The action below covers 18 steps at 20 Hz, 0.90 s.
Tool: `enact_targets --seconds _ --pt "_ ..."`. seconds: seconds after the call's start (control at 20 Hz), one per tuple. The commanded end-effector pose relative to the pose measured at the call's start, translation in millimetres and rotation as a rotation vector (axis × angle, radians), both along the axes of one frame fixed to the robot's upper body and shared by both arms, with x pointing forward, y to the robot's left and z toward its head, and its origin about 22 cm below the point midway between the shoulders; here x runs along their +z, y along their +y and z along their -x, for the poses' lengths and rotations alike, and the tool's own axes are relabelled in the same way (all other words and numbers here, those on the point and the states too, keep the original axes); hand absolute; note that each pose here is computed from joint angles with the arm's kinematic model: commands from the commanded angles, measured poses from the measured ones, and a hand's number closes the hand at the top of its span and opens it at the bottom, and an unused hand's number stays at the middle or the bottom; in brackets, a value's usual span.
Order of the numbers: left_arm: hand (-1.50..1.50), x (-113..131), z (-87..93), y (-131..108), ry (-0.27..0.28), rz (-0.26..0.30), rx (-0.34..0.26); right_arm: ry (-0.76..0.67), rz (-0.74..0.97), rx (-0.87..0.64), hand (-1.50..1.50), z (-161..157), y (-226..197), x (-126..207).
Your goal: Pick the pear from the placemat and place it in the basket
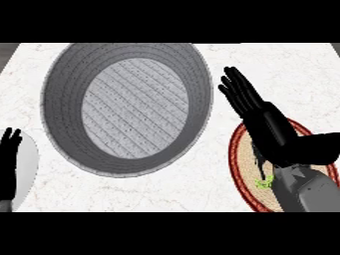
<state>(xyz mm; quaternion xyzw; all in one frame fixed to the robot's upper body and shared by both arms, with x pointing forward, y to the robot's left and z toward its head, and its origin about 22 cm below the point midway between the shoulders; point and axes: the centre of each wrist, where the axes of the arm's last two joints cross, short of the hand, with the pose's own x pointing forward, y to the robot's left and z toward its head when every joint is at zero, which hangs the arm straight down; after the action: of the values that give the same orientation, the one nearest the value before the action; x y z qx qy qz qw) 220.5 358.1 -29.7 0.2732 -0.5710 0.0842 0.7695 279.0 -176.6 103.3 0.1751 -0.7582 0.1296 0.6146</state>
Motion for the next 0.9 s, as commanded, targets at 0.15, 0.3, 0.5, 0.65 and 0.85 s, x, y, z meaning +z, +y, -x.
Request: enact_targets --seconds 0.15,0.3,0.5,0.65,0.85 --pt "0.00 67 -42.6 -22 -0.252 -0.156 -0.359 0.002 0.209 0.124 1.50 10 0 -14" --pt "0.00 62 -43.7 -27 -0.252 -0.137 -0.364 -0.114 -0.300 -0.279 1.50 1 -8 8" --pt "0.00 109 -68.4 -58 -0.339 -0.182 -0.598 -0.021 0.073 0.019 -1.50 65 81 -60" --pt "0.00 104 -55.5 -60 -0.334 -0.170 -0.615 -0.113 0.226 -0.100 -1.50 78 74 -56" --pt "0.00 91 -53.6 -56 -0.303 -0.175 -0.600 -0.249 0.568 -0.297 -1.50 43 44 -27"
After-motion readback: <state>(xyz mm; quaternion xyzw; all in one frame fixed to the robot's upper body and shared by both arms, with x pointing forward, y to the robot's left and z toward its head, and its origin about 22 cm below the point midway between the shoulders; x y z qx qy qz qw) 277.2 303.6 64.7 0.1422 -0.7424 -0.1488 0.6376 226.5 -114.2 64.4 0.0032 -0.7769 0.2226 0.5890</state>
